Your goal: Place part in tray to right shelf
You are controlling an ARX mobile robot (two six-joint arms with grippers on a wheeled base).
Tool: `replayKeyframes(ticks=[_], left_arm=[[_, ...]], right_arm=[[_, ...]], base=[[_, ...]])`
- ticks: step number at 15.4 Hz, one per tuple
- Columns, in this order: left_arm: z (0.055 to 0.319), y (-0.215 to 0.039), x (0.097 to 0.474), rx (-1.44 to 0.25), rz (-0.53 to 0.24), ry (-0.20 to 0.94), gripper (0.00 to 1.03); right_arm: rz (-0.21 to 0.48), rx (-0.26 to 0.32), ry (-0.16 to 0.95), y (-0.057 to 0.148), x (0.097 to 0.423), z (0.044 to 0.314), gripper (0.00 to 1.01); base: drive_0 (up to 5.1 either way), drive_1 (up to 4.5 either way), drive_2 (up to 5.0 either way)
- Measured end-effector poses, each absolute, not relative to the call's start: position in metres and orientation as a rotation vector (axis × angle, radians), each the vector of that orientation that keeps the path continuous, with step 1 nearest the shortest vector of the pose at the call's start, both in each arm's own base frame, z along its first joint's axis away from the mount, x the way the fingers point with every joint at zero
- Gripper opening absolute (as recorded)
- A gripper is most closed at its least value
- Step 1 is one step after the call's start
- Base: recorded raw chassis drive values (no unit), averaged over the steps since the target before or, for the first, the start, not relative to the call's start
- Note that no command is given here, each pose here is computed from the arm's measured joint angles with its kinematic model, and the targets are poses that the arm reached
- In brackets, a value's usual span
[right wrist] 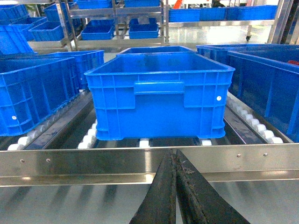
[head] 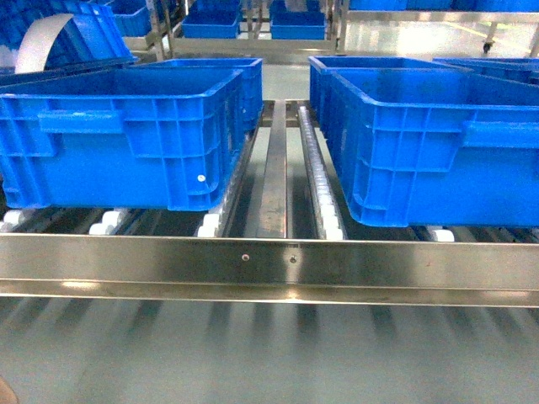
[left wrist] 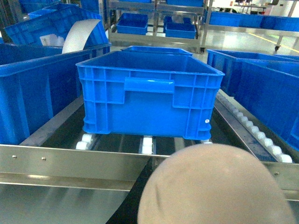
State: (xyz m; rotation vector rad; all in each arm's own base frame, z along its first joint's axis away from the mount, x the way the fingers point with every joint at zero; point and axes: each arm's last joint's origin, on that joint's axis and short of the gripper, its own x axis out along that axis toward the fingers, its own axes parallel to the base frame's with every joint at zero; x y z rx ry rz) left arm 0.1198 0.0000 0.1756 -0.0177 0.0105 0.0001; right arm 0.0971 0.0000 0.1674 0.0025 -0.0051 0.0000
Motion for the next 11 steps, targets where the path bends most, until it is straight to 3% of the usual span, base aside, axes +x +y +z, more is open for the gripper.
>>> replayKeyframes(ticks=[8,10,11], left_arm=[[0.170,0.000,0.109,-0.017,0.000,-0.009,0.12],[0.164,0.000,0.100,-0.016,-0.001,0.043,0.12],[0.168,0.000,0.097,-0.014,-0.003,-0.011,0.12]], right_arm=[[0.000,0.002,-0.005,0.000,0.097,0.167,0.02],[0.000,0.002,-0.004,0.000,0.097,0.167,0.02],[0.000,0.002,-0.006,0.000,0.097,0.168,0.02]], base=[[0.0,0.00,0.0],[0.0,0.00,0.0],[0.0,0.00,0.0]])
